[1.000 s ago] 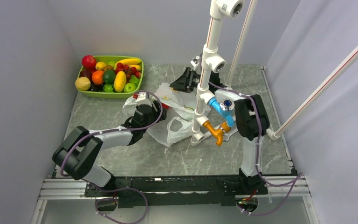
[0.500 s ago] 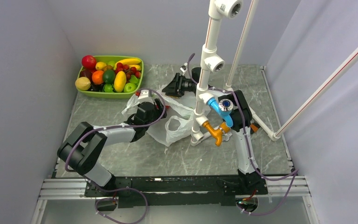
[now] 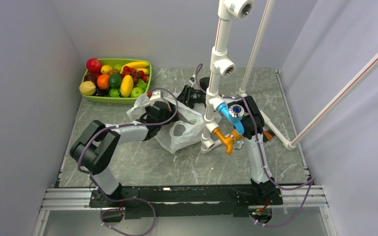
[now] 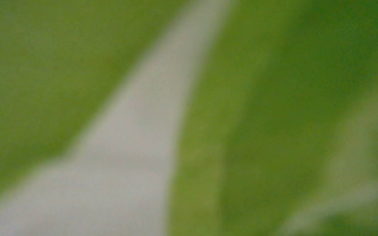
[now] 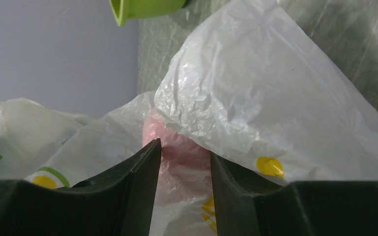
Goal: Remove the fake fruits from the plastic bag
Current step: Take out the fake fruit from the plastic bag.
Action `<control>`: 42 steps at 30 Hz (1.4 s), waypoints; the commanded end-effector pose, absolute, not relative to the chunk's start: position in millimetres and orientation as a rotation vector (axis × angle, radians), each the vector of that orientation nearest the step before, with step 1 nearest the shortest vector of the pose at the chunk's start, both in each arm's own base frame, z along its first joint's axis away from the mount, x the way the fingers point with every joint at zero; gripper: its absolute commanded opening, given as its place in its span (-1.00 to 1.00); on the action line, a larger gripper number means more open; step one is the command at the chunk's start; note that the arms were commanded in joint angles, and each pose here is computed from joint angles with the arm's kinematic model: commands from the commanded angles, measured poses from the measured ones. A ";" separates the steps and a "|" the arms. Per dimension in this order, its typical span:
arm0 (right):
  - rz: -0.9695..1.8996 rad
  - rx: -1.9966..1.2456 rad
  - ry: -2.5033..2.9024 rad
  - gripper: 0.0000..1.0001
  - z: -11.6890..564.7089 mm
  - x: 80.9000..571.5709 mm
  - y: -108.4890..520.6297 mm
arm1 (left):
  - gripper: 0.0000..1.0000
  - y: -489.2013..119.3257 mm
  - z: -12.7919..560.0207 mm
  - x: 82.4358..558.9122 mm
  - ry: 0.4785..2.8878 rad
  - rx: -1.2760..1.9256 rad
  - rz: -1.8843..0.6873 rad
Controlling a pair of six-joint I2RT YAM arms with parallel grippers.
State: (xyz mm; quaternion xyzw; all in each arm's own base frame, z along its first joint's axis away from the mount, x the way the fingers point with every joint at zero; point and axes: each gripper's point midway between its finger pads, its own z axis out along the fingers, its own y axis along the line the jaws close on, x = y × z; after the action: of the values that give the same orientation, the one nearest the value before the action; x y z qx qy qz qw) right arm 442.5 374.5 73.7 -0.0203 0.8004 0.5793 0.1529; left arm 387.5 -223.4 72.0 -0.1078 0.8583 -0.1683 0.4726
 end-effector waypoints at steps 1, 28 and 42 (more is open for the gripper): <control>1.683 -0.069 2.330 -0.17 71.6 427.7 385.1 | 0.89 -219.5 72.7 405.2 2.121 -0.306 -0.394; 1.383 -0.121 2.206 0.20 107.1 452.6 308.6 | -0.37 -232.9 117.0 304.7 2.180 0.106 -0.884; 1.008 -0.071 2.192 0.60 145.6 430.6 223.5 | -0.53 -184.9 160.8 254.6 2.272 0.163 -0.746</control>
State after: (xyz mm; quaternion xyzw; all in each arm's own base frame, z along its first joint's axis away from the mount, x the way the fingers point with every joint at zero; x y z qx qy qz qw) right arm 444.6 236.6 134.8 -0.0110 0.8431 0.4306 0.3220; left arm 257.3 -216.0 146.6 0.0720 0.8629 -0.3649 0.3423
